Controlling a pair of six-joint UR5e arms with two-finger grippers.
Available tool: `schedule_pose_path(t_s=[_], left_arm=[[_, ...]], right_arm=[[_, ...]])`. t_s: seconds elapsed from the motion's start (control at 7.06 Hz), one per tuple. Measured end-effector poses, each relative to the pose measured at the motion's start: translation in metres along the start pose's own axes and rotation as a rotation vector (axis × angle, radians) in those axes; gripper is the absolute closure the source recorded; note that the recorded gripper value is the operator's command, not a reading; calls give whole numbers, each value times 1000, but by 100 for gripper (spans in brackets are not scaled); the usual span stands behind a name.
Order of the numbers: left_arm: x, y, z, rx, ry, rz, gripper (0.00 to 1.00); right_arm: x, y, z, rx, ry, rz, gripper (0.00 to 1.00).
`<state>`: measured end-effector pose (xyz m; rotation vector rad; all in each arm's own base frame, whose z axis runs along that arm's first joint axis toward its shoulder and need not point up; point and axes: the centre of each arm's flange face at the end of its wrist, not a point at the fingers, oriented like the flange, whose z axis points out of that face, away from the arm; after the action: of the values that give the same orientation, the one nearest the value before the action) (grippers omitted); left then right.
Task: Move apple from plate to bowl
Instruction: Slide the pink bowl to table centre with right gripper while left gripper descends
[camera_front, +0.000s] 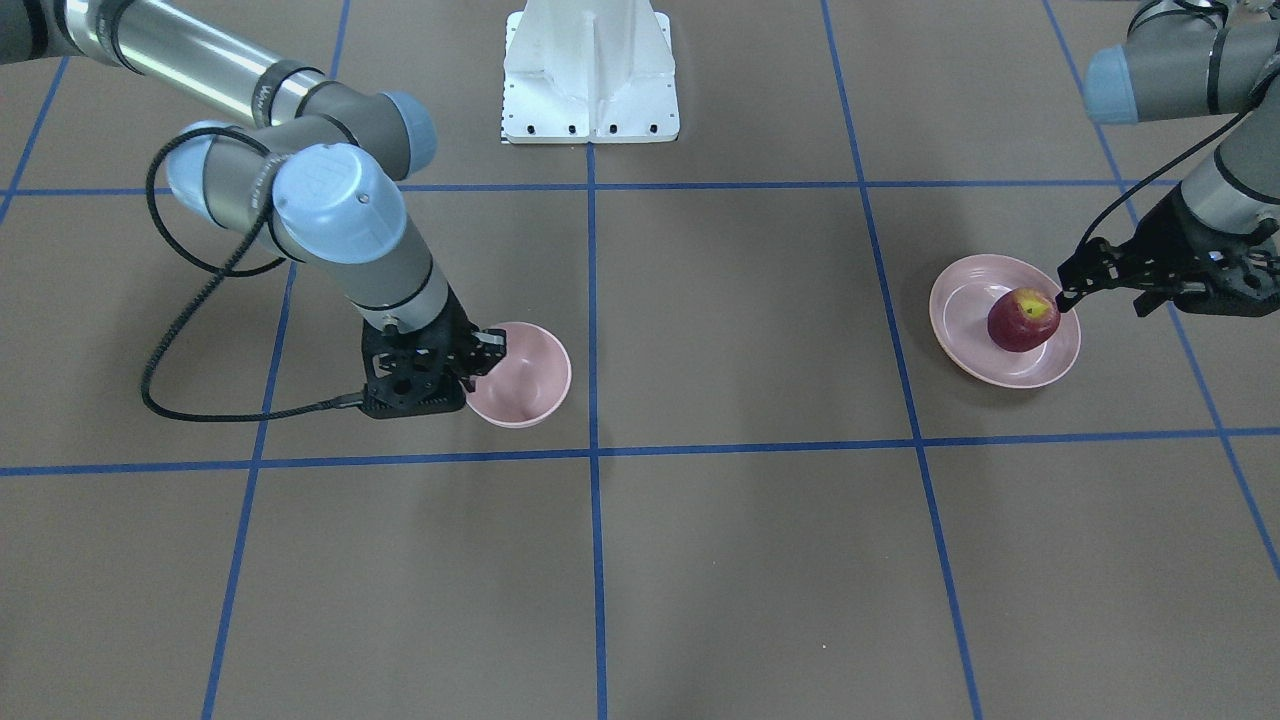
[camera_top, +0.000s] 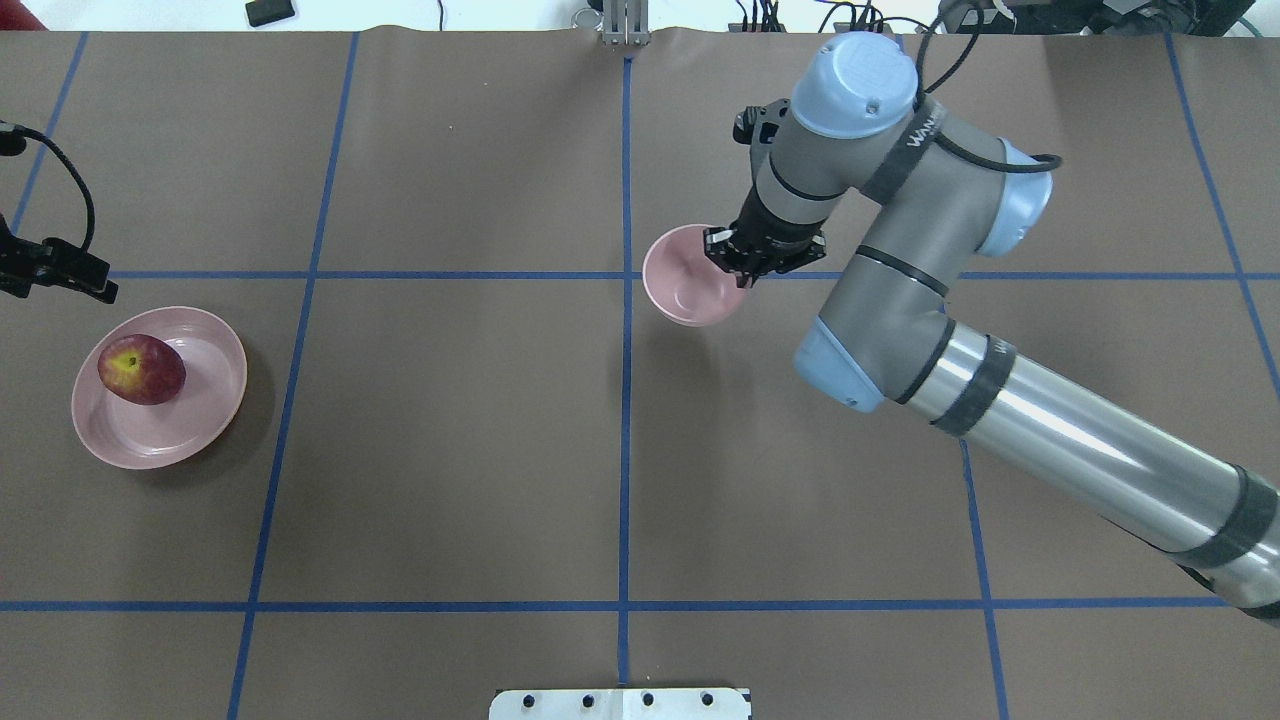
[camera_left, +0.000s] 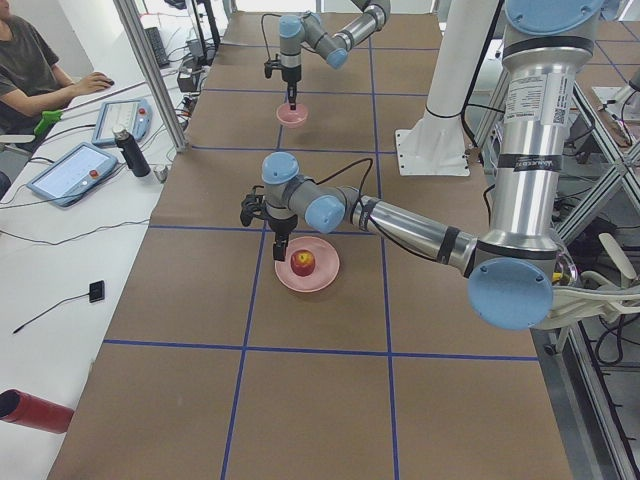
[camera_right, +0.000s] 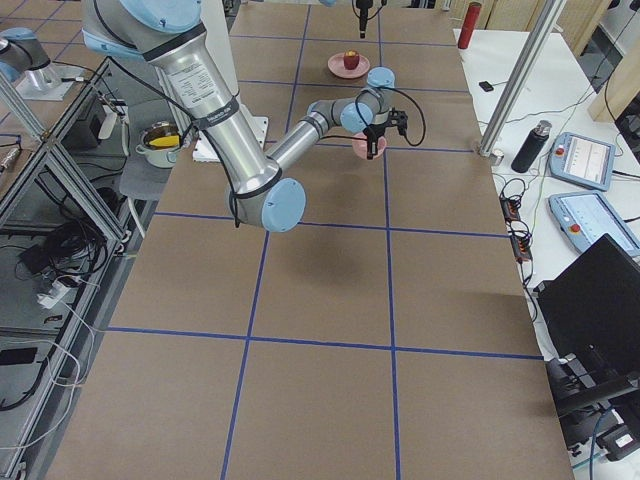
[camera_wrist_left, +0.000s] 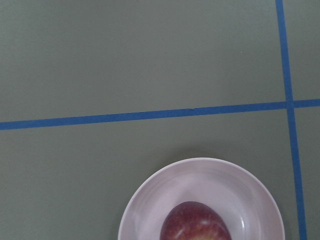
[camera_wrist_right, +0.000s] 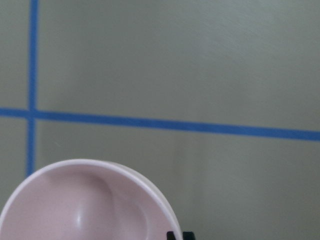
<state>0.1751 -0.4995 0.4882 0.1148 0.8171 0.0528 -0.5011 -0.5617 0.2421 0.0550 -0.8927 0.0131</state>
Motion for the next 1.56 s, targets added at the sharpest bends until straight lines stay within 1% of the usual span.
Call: schedule_pose_path(t_s=[0.14, 0.28, 0.57, 0.71, 1.13, 1.56], left_arm=[[6, -1, 4, 5, 4, 16, 3], [9, 0, 13, 0, 7, 28, 2], [16, 10, 47, -54, -2, 48, 2], [15, 16, 58, -74, -12, 45, 2], [-2, 31, 74, -111, -41, 15, 2], [-1, 29, 85, -132, -40, 10, 2]], right_arm=[[-26, -10, 15, 23, -15, 18, 100], [-38, -14, 24, 33, -17, 29, 100], [-51, -15, 32, 33, -15, 35, 100], [-55, -15, 32, 33, -17, 37, 100], [-63, -7, 37, 22, -21, 33, 100], [-68, 1, 41, 14, -28, 70, 100]])
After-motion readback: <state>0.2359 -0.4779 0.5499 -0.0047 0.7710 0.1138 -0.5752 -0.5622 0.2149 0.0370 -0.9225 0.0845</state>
